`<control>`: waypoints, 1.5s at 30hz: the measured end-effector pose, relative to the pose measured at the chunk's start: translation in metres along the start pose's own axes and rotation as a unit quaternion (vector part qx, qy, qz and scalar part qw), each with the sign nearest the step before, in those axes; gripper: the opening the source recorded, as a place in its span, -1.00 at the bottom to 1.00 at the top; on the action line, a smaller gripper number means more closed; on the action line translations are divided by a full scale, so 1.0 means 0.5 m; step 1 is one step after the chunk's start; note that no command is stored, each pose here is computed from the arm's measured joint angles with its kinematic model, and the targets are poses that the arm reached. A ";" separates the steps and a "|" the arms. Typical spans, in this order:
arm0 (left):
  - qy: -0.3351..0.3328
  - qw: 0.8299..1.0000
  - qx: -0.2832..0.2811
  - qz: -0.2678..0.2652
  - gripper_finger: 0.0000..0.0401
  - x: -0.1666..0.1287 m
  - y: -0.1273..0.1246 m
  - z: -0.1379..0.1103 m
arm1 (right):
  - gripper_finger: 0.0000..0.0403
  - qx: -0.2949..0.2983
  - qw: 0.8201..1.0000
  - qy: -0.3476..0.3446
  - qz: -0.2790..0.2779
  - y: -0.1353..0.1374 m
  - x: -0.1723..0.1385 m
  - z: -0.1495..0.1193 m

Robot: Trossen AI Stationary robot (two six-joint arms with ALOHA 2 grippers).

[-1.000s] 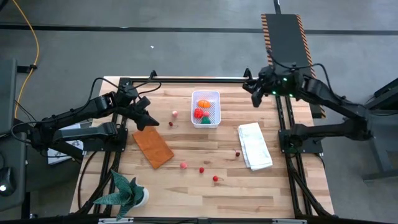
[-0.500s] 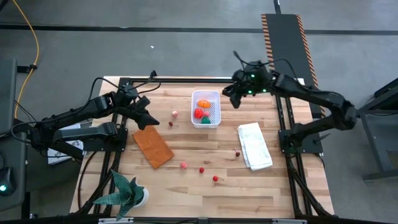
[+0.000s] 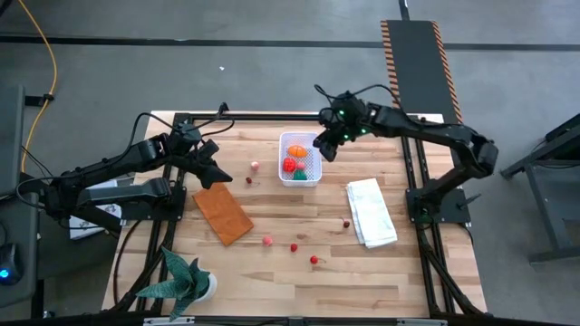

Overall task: Pick and placing Produce into tupperware
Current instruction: Put the black cherry into the white bin

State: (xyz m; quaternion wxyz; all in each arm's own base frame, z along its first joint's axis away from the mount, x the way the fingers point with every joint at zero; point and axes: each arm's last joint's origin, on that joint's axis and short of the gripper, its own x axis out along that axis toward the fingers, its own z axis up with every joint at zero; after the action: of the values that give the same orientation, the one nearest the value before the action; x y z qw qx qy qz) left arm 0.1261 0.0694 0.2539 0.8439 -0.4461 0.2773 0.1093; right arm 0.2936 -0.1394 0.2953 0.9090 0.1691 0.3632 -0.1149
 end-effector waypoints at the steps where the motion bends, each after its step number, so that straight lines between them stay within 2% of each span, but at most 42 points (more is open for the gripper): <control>1: 0.000 1.000 0.000 0.000 -0.99 0.000 0.000 0.000 | -0.50 -0.008 1.000 0.004 0.000 0.001 0.001 0.011; 7: 0.000 1.000 0.000 0.000 -0.99 0.000 0.000 0.000 | -0.50 -0.045 0.998 0.053 -0.007 -0.007 0.028 0.058; 14: 0.000 1.000 0.000 0.000 -0.99 0.000 0.000 0.000 | -0.50 -0.060 0.992 0.111 -0.022 -0.020 0.070 0.076; 24: 0.000 1.000 0.000 0.000 -0.99 0.000 0.000 0.000 | -0.50 -0.058 0.985 0.158 -0.031 -0.031 0.118 0.066; 34: -0.003 1.000 0.000 0.005 -0.99 0.000 0.001 0.000 | -0.50 -0.078 0.977 0.196 -0.021 -0.014 0.188 0.041; 45: -0.005 1.000 -0.002 0.008 -0.99 0.000 0.001 0.000 | -0.50 -0.073 0.969 0.229 -0.052 -0.021 0.239 0.017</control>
State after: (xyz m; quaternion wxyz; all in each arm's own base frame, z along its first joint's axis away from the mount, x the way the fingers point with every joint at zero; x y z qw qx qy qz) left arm 0.1260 0.0699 0.2537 0.8436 -0.4446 0.2767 0.1188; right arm 0.3801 -0.1627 0.2152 0.8045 0.1050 0.5771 -0.0937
